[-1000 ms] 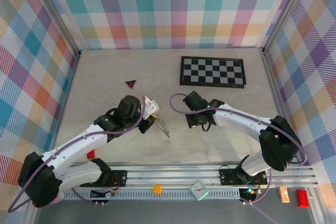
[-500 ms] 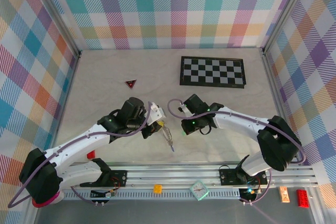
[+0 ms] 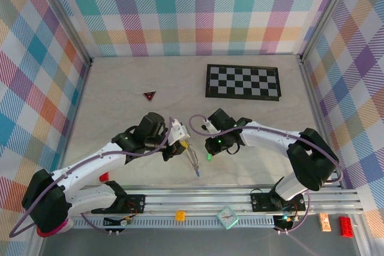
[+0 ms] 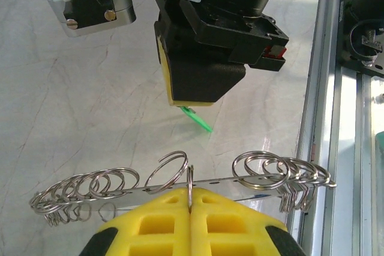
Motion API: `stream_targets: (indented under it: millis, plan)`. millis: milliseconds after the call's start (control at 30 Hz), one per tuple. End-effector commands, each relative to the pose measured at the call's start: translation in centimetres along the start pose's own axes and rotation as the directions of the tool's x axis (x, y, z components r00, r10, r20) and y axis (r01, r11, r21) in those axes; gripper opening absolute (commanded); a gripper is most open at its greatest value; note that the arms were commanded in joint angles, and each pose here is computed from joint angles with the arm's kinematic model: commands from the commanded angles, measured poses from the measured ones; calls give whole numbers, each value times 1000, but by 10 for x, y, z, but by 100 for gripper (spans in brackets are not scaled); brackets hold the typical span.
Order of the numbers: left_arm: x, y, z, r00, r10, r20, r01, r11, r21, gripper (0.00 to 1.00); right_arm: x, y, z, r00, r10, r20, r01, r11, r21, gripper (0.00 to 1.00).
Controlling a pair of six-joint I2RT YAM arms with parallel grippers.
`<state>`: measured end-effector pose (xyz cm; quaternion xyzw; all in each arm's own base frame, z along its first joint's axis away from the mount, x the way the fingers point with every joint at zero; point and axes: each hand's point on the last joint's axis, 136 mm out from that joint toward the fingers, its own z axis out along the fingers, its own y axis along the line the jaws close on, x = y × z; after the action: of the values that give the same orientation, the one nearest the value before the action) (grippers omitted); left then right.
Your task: Put the keys on the keyring
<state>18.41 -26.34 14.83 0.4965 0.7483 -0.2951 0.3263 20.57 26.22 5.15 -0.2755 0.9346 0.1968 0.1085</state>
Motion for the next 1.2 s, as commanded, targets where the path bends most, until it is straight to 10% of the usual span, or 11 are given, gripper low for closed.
stream_targets:
  millis: [0, 800, 1167]
  plan:
    - [0, -6, 2, 1000, -16, 8, 16, 999, 34, 0, 0, 2, 2, 1000, 1, -2, -1, 1000, -20, 14]
    - [-14, -2, -10, 996, 21, 88, -19, 999, -26, 0, -2, 1, 2, 999, 37, 3, -37, 998, 49, 30]
    - [-15, -1, -11, 996, 24, 91, -21, 999, -34, 0, -9, -2, 2, 961, -223, 162, 213, 974, 79, 31]
